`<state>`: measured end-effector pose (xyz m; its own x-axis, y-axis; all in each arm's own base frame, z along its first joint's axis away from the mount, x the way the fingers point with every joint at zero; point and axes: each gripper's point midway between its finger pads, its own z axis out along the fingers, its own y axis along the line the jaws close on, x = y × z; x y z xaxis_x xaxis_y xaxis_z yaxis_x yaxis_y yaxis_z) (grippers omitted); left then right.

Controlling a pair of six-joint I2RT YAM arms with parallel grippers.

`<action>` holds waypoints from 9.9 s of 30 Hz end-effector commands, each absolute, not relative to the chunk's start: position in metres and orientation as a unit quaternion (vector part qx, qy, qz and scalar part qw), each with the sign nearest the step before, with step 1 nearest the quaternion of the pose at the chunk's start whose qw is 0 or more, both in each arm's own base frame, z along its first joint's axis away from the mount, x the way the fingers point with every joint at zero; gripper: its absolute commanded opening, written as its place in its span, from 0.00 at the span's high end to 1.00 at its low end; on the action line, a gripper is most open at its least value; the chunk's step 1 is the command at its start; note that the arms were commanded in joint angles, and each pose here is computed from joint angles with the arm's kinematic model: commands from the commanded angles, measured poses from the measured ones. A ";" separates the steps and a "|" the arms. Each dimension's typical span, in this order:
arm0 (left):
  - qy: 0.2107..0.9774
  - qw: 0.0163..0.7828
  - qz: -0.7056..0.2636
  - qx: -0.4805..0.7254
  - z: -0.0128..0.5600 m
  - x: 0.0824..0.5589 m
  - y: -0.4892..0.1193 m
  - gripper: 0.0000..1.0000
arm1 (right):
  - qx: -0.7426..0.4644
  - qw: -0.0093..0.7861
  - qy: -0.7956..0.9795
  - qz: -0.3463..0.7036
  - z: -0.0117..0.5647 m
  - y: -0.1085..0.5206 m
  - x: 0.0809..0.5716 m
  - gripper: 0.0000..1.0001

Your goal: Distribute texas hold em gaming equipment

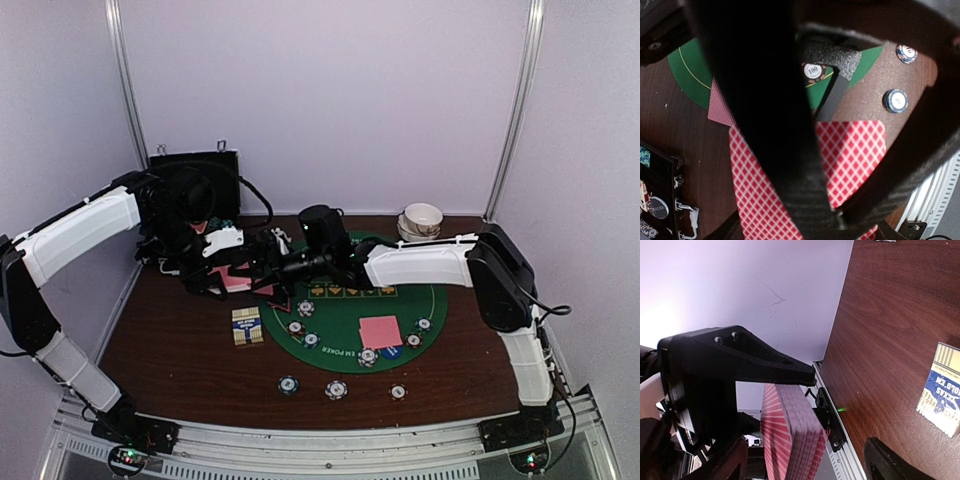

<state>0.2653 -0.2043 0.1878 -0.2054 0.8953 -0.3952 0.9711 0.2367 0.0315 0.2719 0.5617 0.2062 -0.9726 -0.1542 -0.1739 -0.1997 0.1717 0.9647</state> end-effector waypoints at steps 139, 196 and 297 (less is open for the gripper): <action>0.764 0.177 -0.103 0.612 0.200 0.257 -0.196 1.00 | -0.369 0.509 0.679 -0.378 0.166 0.381 0.416 0.00; 0.762 0.190 -0.109 0.609 0.204 0.260 -0.201 1.00 | -0.118 0.016 0.771 0.626 0.222 0.543 0.257 0.10; 0.763 0.194 -0.101 0.608 0.207 0.262 -0.199 1.00 | -0.119 -0.040 0.730 0.672 0.256 0.550 0.250 0.93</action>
<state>0.2548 -0.1943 0.1896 -0.2087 0.9037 -0.3739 0.9702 0.2396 0.0374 0.2534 0.5448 0.2444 -0.9770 -0.2030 -0.0656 -0.0867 0.0967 0.9915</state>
